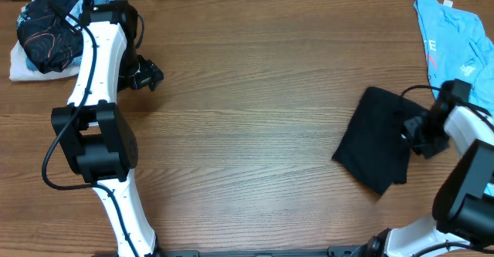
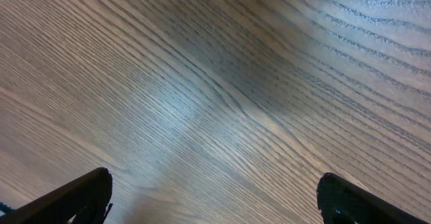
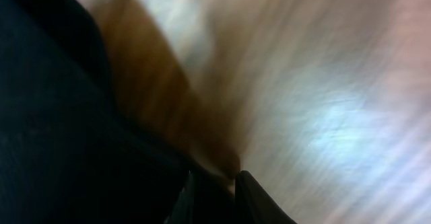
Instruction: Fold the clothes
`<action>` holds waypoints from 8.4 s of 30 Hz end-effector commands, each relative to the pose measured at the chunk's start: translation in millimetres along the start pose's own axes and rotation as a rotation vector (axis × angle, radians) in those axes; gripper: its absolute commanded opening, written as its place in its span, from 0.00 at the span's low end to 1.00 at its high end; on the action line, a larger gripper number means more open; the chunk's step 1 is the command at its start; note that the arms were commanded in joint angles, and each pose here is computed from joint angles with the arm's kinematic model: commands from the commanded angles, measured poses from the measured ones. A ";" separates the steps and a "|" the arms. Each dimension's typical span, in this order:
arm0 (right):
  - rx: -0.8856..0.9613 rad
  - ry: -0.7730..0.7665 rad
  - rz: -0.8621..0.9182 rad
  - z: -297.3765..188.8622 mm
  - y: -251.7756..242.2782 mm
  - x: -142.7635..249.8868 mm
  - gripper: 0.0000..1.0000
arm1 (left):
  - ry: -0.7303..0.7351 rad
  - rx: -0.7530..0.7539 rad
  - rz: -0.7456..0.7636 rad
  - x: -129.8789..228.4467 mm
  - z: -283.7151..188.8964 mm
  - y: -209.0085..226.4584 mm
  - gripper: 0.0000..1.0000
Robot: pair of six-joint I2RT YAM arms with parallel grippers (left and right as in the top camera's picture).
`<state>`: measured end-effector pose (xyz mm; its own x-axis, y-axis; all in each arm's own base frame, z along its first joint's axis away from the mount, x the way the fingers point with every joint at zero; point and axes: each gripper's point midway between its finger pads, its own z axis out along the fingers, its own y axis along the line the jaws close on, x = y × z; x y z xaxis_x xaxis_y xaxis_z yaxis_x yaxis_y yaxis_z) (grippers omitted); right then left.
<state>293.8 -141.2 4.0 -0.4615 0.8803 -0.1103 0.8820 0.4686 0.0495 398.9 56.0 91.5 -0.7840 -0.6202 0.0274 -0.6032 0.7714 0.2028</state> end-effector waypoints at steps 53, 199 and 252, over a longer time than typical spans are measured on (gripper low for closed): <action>-0.044 -0.039 -0.421 -192.3 121.2 59.1 0.97 | 0.186 0.748 1.292 209.5 -53.0 -187.4 1.00; -0.211 0.090 -0.491 -101.1 150.2 99.4 1.00 | -0.034 0.523 -0.569 145.5 62.6 -90.1 0.97; -0.190 0.107 -0.527 -100.3 143.5 102.9 1.00 | -0.338 0.734 -0.684 69.6 104.2 -109.7 0.62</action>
<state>363.6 21.7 94.5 -0.8430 0.5352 -0.0547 0.5186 0.8355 0.1818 426.7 -61.4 20.3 -0.0985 -0.9843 -0.1462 -0.6936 0.1732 -0.6992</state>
